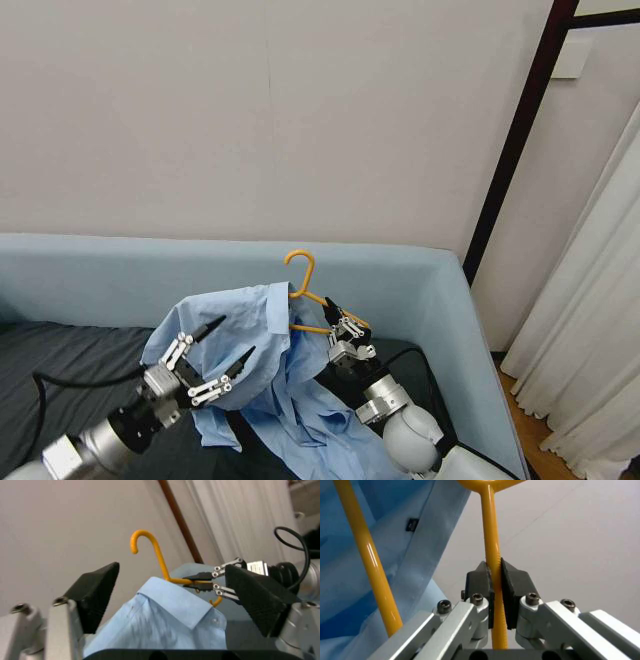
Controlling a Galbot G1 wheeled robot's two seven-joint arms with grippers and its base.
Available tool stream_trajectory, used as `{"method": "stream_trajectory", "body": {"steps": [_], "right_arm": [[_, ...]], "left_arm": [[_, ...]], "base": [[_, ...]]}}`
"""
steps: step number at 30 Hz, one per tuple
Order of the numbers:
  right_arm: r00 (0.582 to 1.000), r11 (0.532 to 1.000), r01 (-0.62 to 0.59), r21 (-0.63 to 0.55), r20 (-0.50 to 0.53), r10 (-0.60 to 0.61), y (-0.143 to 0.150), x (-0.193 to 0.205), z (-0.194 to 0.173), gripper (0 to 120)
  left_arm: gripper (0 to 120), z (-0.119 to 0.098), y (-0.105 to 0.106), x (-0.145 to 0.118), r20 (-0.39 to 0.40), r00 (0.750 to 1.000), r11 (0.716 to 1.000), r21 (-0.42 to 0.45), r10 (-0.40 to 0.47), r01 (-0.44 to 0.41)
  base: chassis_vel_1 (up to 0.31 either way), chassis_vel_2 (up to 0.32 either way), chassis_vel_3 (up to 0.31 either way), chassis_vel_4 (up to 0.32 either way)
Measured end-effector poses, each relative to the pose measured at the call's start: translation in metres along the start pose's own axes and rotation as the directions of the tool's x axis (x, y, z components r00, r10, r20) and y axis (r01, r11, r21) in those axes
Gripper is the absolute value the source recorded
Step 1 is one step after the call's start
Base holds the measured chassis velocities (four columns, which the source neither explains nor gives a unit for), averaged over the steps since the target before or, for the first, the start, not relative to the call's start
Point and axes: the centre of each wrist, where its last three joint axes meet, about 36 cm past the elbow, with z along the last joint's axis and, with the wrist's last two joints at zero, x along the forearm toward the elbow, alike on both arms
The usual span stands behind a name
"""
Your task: Pick up the clothes from the sofa and hang them on the clothes hanger.
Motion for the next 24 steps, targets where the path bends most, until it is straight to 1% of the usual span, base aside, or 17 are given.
{"method": "stream_trajectory", "body": {"steps": [1,2,3,4,6,7,9,10,14,16,18,20,22,24], "right_arm": [[1.000,1.000,0.007,0.007,0.006,-0.007,0.001,0.000,0.001,4],[1.000,1.000,0.013,0.014,0.011,-0.013,0.001,0.000,0.001,4],[1.000,1.000,0.018,0.021,0.019,-0.018,0.001,-0.001,0.001,4],[1.000,1.000,0.018,0.021,0.019,-0.018,0.001,-0.001,0.001,4],[0.999,0.999,0.021,0.031,0.032,-0.022,0.000,-0.003,0.001,4],[0.999,0.999,0.024,0.042,0.046,-0.026,-0.002,-0.006,0.000,4],[0.997,0.998,0.031,0.051,0.069,-0.034,-0.002,-0.011,-0.002,4],[0.997,0.998,0.031,0.051,0.069,-0.034,-0.002,-0.011,-0.002,4],[0.995,0.999,0.045,0.012,0.092,-0.046,0.008,-0.018,-0.012,4],[0.994,0.999,0.049,0.006,0.096,-0.049,0.010,-0.019,-0.014,4],[0.992,0.998,0.060,-0.006,0.108,-0.059,0.017,-0.022,-0.020,4],[0.992,0.998,0.063,-0.008,0.112,-0.061,0.018,-0.023,-0.021,4],[0.990,0.998,0.067,-0.015,0.127,-0.065,0.024,-0.026,-0.027,4],[0.988,0.998,0.067,-0.018,0.141,-0.063,0.026,-0.029,-0.033,4]], "left_arm": [[91,-0.001,0.015,-0.002,-0.011,0.999,0.999,-0.004,0.038,-0.038],[97,-0.002,0.029,-0.003,-0.027,0.997,0.997,-0.005,0.071,-0.072],[98,-0.002,0.046,-0.003,-0.047,0.994,0.995,0.000,0.103,-0.103],[98,-0.002,0.046,-0.003,-0.047,0.994,0.995,0.000,0.103,-0.103],[100,-0.002,0.066,-0.003,-0.076,0.986,0.988,0.009,0.151,-0.151],[100,-0.001,0.082,-0.001,-0.098,0.978,0.983,0.019,0.186,-0.185],[100,0.000,0.105,0.003,-0.137,0.965,0.975,0.044,0.223,-0.219],[100,0.000,0.105,0.003,-0.137,0.965,0.975,0.044,0.223,-0.219],[100,0.001,0.134,0.012,-0.187,0.949,0.964,0.129,0.253,-0.232],[100,0.001,0.138,0.013,-0.193,0.946,0.962,0.142,0.259,-0.234],[100,0.001,0.146,0.017,-0.213,0.937,0.954,0.175,0.277,-0.242],[100,0.001,0.149,0.017,-0.220,0.933,0.952,0.183,0.284,-0.247],[100,0.000,0.158,0.021,-0.248,0.918,0.944,0.199,0.309,-0.264],[100,0.001,0.164,0.023,-0.273,0.909,0.943,0.197,0.314,-0.267]], "base": [[0.000,0.000,0.000,0.000],[0.000,0.000,0.000,0.000],[0.000,0.000,0.000,0.000],[0.000,0.000,0.000,0.000],[0.000,0.000,0.000,0.000],[0.000,0.000,0.000,0.000],[0.000,0.000,0.000,0.000],[0.000,0.000,0.000,0.000],[0.000,0.000,0.000,0.000],[0.000,0.000,0.000,0.000],[0.000,0.000,0.000,0.000],[0.000,0.000,0.000,0.000],[0.000,0.000,0.000,0.000],[0.000,0.000,0.000,0.000]]}}
